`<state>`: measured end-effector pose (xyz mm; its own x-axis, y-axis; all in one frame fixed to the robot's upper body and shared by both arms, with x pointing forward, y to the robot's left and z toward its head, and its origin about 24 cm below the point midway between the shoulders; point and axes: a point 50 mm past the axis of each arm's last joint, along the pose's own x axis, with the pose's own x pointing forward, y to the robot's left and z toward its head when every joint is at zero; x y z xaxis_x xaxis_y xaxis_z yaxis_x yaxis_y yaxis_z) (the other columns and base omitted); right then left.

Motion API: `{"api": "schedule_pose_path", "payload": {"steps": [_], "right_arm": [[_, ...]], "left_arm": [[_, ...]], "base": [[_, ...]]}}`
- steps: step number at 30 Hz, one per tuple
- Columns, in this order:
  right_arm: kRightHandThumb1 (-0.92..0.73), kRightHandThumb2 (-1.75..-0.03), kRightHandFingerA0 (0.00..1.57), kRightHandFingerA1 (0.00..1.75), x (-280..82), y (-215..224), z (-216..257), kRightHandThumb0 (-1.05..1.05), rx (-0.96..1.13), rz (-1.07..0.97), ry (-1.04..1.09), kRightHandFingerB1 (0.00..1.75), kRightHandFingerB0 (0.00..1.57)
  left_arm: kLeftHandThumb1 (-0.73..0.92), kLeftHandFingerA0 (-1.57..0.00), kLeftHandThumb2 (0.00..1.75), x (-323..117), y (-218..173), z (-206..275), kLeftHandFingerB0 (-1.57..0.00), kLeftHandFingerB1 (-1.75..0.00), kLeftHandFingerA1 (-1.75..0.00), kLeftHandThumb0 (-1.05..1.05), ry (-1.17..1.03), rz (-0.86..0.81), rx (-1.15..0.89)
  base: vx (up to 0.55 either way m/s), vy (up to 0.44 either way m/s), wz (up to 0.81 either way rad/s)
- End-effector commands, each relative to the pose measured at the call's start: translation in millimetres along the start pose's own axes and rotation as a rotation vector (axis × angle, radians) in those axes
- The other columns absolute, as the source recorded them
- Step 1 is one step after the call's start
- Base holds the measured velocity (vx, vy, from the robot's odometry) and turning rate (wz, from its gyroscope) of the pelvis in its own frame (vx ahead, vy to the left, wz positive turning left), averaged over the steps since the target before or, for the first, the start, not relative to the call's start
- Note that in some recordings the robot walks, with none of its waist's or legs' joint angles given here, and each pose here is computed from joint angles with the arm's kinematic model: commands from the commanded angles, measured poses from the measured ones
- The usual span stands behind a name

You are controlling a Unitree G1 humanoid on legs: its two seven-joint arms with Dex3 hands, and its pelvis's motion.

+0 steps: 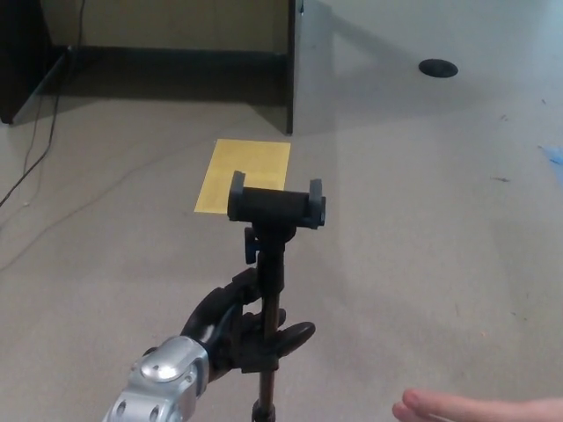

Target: There is a tripod standing in front of the robot and the robot extends its left arm to grab it. It lifts the tripod and passes it to a person.

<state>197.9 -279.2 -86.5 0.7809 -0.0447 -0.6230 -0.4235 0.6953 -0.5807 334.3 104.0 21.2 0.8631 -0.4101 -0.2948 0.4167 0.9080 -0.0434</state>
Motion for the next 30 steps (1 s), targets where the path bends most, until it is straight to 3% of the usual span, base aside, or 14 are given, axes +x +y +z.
{"api": "schedule_pose_path", "payload": {"steps": [1, 2, 3, 4, 5, 6, 7, 8, 9, 11, 14, 18, 24, 30], "right_arm": [[-0.69, -0.61, 0.72, 0.44, -2, -5, -2, -0.41, 0.006, 0.008, -0.003, 0.36, 0.47], [-0.69, -0.61, 0.72, 0.44, -1, -5, -2, -0.41, -0.003, 0.007, 0.001, 0.36, 0.47], [-0.69, -0.61, 0.72, 0.44, -1, -5, -1, -0.41, -0.011, 0.005, 0.004, 0.36, 0.48], [-0.58, -0.85, 0.64, 0.57, 0, -6, 0, -0.48, -0.02, 0.007, 0.006, 0.49, 0.41], [-0.7, -0.61, 0.72, 0.44, 0, -7, 0, -0.42, -0.022, 0.007, 0.013, 0.36, 0.47], [-0.7, -0.61, 0.72, 0.44, 1, -7, 1, -0.42, -0.022, 0.008, 0.016, 0.36, 0.47], [-0.69, -0.61, 0.74, 0.44, 1, -8, 1, -0.42, -0.024, 0.001, 0.016, 0.36, 0.48], [-0.69, -0.61, 0.73, 0.44, 2, -9, 3, -0.41, -0.018, 0.0, 0.011, 0.36, 0.47], [-0.69, -0.61, 0.73, 0.44, 2, -10, 3, -0.41, -0.016, 0.0, 0.009, 0.36, 0.47], [-0.67, -0.61, 0.71, 0.44, 2, -10, 3, -0.42, -0.026, -0.002, 0.005, 0.36, 0.47], [-0.68, -0.61, 0.69, 0.43, 4, -14, 5, -0.41, -0.022, -0.013, 0.004, 0.36, 0.48], [-0.69, -0.6, 0.7, 0.43, 4, -18, 6, -0.41, -0.025, -0.021, 0.0, 0.36, 0.47], [-0.69, -0.61, 0.72, 0.44, 9, -25, 14, -0.41, -0.028, -0.029, -0.006, 0.37, 0.48], [-0.7, -0.61, 0.67, 0.42, 5, -20, 6, -0.42, -0.043, -0.014, 0.006, 0.37, 0.49]], "left_arm": [[0.53, -0.76, 0.94, 4, -5, 4, 0.0, -0.42, -0.72, -0.27, -0.052, 0.066, 0.086], [0.53, -0.76, 0.94, 4, -5, 4, 0.0, -0.42, -0.72, -0.27, -0.049, 0.086, 0.096], [0.79, -0.92, 0.65, 5, -5, 4, -0.24, -0.29, -0.73, -0.24, -0.045, 0.11, 0.114], [0.87, -0.95, 0.63, 6, -5, 5, -0.38, -0.32, -1.07, -0.2, -0.043, 0.117, 0.109], [0.86, -0.99, 0.71, 6, -4, 5, -0.51, -0.4, -1.29, -0.16, -0.042, 0.114, 0.105], [0.86, -0.99, 0.71, 6, -4, 5, -0.51, -0.4, -1.29, -0.16, -0.042, 0.113, 0.104], [0.89, -0.96, 0.7, 6, -4, 7, -0.62, -0.43, -1.4, -0.09, -0.044, 0.113, 0.112], [0.88, -0.87, 0.77, 7, -4, 9, -0.87, -0.68, -1.46, -0.02, -0.057, 0.122, 0.123], [0.88, -0.87, 0.77, 7, -3, 10, -0.87, -0.68, -1.46, -0.02, -0.063, 0.126, 0.128], [0.86, -0.77, 0.86, 6, -3, 11, -0.71, -1.25, -1.53, 0.01, -0.095, 0.144, 0.149], [0.83, -0.85, 0.91, 8, -3, 15, -0.71, -1.35, -1.61, -0.01, -0.107, 0.147, 0.13], [0.78, -0.92, 0.98, 9, 0, 19, -0.7, -1.36, -1.61, -0.04, -0.105, 0.145, 0.122], [0.76, -0.96, 0.9, 11, 7, 36, -0.75, -1.28, -1.51, -0.08, -0.141, 0.152, 0.138], [0.72, -0.99, 0.94, 6, -1, 61, -0.8, -1.26, -1.47, -0.1, -0.28, 0.085, 0.178]], "base": [[0.0, 0.0, 0.0], [0.0, 0.0, 0.0], [0.0, 0.0, 0.0], [0.0, 0.0, 0.0], [0.0, 0.0, 0.0], [0.0, 0.0, 0.0], [0.0, 0.0, 0.0], [0.0, 0.0, 0.0], [0.0, 0.0, 0.0], [0.0, 0.0, 0.0], [0.0, 0.0, 0.0], [0.0, 0.0, 0.0], [0.0, 0.0, 0.0], [0.0, 0.0, 0.0]]}}
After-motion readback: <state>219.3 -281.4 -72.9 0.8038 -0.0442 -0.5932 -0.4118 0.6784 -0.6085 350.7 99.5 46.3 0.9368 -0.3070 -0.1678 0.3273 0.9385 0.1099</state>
